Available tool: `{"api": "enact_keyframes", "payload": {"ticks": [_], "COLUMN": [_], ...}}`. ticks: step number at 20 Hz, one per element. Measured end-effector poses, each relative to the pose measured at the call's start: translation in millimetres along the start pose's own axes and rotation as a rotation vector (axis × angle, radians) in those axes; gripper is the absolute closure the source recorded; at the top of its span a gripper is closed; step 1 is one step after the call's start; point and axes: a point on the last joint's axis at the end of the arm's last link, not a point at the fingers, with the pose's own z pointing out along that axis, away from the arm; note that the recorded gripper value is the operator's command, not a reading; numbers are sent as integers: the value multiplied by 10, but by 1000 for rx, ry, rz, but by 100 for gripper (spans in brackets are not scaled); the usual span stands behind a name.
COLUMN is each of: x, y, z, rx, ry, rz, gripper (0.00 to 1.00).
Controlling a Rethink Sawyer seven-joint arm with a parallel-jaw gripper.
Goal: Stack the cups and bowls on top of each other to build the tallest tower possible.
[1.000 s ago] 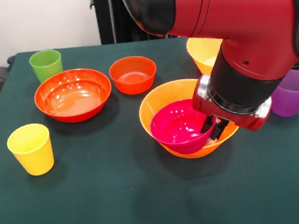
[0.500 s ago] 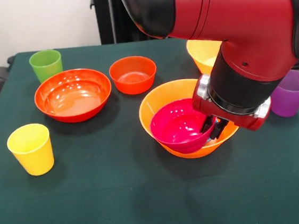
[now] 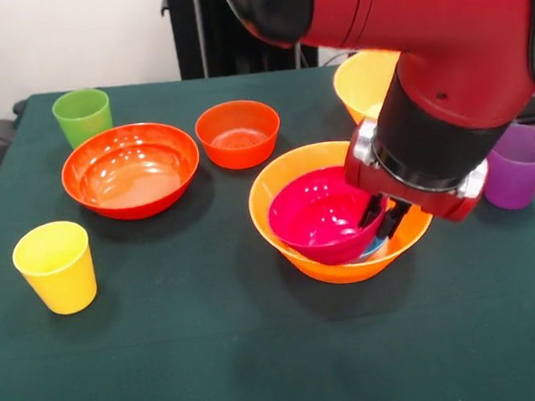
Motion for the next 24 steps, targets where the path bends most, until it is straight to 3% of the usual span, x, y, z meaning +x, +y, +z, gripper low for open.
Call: {"api": "enact_keyframes", "payload": {"ticks": [9,13,18,24], "x": [31,66,124,264], "y": [-98,-135,-168,-207], "z": [-497,-620,-662,-567], "rx": [-19,-20,-16,-7], "ry": [-34,-38,-28,-6], "rz": [7,8,6,-4], "gripper": [100,100,100,100]}}
